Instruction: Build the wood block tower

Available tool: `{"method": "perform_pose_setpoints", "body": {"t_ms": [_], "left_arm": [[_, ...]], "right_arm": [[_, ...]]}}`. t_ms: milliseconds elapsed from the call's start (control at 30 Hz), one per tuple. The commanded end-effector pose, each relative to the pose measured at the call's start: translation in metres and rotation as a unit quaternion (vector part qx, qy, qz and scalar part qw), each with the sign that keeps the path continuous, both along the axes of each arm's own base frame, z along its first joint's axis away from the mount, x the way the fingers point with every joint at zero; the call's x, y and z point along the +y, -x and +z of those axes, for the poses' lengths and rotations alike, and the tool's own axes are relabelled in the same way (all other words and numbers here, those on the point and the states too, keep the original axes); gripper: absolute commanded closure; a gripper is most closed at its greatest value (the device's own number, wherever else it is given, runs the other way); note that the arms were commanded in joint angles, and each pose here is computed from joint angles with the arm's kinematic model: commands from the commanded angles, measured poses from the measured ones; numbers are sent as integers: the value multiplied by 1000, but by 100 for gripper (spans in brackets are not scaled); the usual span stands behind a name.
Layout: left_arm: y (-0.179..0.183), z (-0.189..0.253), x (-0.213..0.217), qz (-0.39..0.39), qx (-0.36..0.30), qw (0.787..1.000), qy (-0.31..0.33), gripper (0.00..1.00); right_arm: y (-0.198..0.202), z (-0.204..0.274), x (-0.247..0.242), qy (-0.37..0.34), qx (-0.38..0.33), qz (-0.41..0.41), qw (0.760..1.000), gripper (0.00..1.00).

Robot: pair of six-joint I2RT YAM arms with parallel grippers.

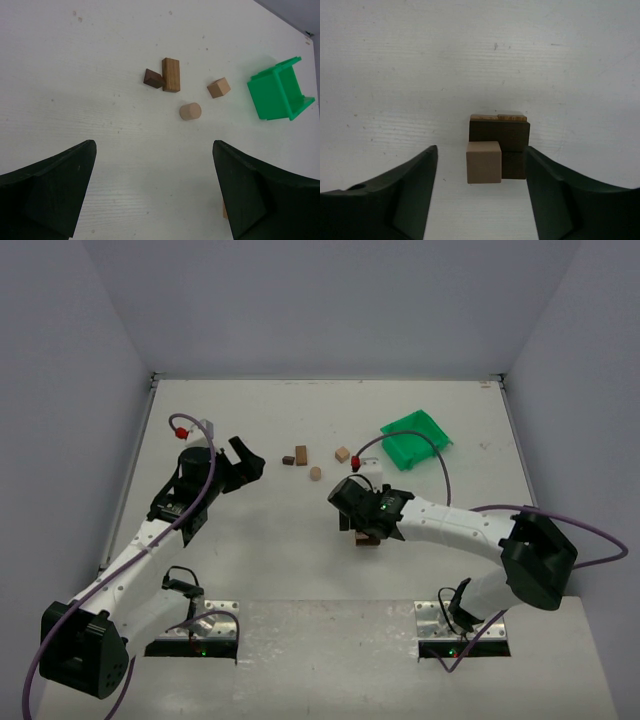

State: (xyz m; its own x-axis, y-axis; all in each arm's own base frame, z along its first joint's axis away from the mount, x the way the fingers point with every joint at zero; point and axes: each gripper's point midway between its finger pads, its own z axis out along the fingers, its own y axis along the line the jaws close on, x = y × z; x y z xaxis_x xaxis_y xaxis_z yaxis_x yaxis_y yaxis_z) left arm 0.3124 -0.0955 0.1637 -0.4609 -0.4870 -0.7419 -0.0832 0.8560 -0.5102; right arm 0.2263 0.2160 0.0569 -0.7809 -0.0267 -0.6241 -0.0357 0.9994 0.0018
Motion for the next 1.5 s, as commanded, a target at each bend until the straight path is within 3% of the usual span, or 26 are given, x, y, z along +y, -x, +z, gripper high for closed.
{"method": "perform_pose_setpoints", "body": {"t_ms": [0,33,200,300,533,633,733,1033,1133,1200,1467], "left_arm": [[-3,12,1,7,-24,1000,3,0],[-4,13,2,9,-24,1000,2,0],[-6,11,6,17,-24,1000,-5,0],[-7,10,7,20,-23,1000,-8,0],[-13,5,13,37,-15,999,-22,0],[-16,1,14,41,-10,999,-26,0],[-18,-3,16,46,-3,998,-31,0],[-18,-2,18,52,-3,998,-33,0],[-18,-3,18,54,-2,998,-34,0],[-18,-2,19,55,-3,998,-33,0],[-17,-1,21,59,-4,998,-34,0]], "right_arm": [[-41,53,13,18,-101,32,994,16],[-54,62,17,31,-119,60,991,2],[-99,71,43,-26,-123,199,972,1],[-124,66,40,-33,-117,242,963,1],[-188,50,51,77,-119,328,934,1],[-203,33,52,86,-96,340,931,1],[-218,14,50,98,-71,335,934,10],[-238,-7,42,84,-42,301,949,12],[-240,-12,40,84,-37,293,952,16],[-240,-14,42,75,-31,293,953,25],[-238,-22,43,60,-18,292,954,37]]}}
